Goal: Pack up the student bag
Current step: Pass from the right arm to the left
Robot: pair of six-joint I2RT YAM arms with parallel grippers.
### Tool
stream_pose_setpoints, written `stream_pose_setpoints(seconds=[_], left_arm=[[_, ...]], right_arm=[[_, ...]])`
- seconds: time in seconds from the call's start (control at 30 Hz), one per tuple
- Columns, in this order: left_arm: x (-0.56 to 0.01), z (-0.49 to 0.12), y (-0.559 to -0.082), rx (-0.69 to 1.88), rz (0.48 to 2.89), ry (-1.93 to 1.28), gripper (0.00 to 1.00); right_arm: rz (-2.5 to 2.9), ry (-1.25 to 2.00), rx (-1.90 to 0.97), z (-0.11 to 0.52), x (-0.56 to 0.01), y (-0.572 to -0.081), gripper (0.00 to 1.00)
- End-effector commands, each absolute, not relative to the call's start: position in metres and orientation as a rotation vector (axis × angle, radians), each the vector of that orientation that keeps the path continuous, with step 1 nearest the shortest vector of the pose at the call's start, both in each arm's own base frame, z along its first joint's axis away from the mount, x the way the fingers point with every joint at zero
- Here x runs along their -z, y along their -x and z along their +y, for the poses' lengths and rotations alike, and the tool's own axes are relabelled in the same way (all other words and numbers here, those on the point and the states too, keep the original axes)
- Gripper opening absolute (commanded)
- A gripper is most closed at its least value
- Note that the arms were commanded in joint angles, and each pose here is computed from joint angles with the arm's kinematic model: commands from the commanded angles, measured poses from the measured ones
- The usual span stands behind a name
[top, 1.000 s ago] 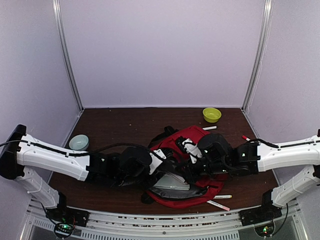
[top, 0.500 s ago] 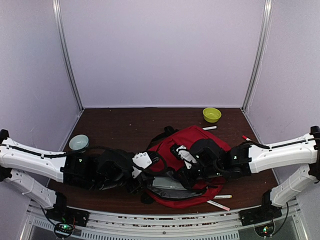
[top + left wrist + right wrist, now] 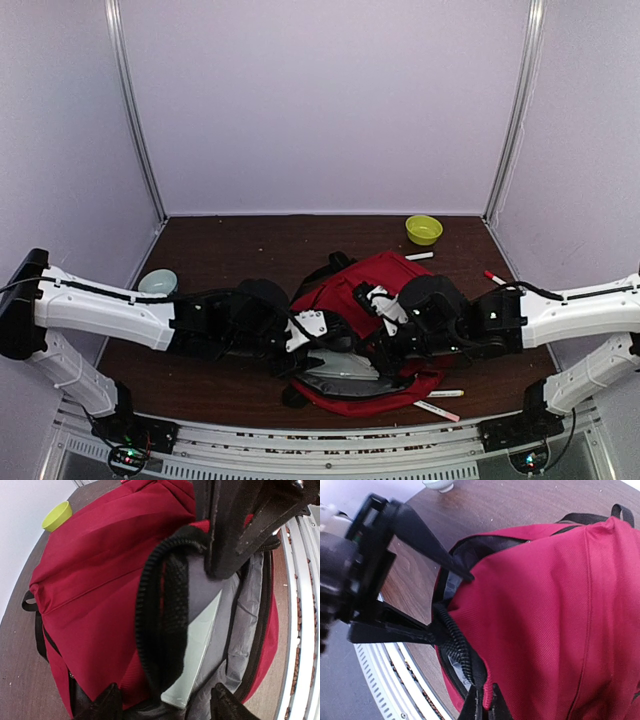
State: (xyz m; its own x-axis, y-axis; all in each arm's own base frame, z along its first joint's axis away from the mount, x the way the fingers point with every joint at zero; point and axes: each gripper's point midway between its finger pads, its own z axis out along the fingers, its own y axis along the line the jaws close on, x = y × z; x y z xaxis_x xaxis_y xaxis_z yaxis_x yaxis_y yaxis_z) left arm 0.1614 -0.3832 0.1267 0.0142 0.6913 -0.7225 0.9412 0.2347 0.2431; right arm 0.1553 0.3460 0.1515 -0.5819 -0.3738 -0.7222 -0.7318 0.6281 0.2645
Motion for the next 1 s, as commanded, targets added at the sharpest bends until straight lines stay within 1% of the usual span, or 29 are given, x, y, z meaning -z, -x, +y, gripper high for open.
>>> stream_pose_setpoints(seconds=[0.0, 0.07, 0.13, 0.3, 0.4, 0.5, 0.53, 0.6, 0.63, 0.67, 0.7, 0.8, 0.97], left_arm=[[-0.160, -0.414, -0.169, 0.470, 1.618, -1.490, 0.55], [-0.164, -0.415, -0.176, 0.439, 1.630, -1.468, 0.38], [-0.171, -0.411, -0.180, 0.420, 1.632, -1.429, 0.24], [-0.190, -0.398, -0.184, 0.410, 1.605, -1.336, 0.00], [-0.190, -0.390, -0.189, 0.373, 1.615, -1.303, 0.00], [-0.185, -0.386, -0.195, 0.335, 1.635, -1.279, 0.00], [-0.185, -0.385, -0.197, 0.326, 1.642, -1.268, 0.00], [-0.185, -0.383, -0.202, 0.312, 1.655, -1.244, 0.00], [-0.186, -0.381, -0.205, 0.304, 1.665, -1.229, 0.00], [-0.186, -0.379, -0.209, 0.295, 1.676, -1.211, 0.00], [-0.187, -0.376, -0.212, 0.287, 1.685, -1.195, 0.00], [-0.188, -0.369, -0.221, 0.270, 1.715, -1.147, 0.00], [-0.189, -0.359, -0.232, 0.255, 1.762, -1.082, 0.00]], right_arm=[[2.176, 0.830, -0.724, 0.336, -0.161, -0.157, 0.00], [2.173, 0.827, -0.723, 0.334, -0.162, -0.157, 0.00], [2.181, 0.830, -0.719, 0.334, -0.159, -0.157, 0.00], [2.197, 0.840, -0.714, 0.333, -0.157, -0.155, 0.00], [2.195, 0.835, -0.696, 0.331, -0.162, -0.157, 0.00], [2.192, 0.762, -0.625, 0.317, -0.172, -0.167, 0.01], [2.179, 0.738, -0.625, 0.312, -0.176, -0.169, 0.11], [2.158, 0.680, -0.628, 0.301, -0.182, -0.174, 0.39], [2.154, 0.656, -0.631, 0.295, -0.184, -0.177, 0.51], [2.159, 0.638, -0.627, 0.290, -0.184, -0.178, 0.59], [2.166, 0.617, -0.609, 0.283, -0.184, -0.181, 0.63], [2.185, 0.546, -0.530, 0.264, -0.185, -0.189, 0.66], [2.193, 0.364, -0.384, 0.221, -0.184, -0.200, 0.66]])
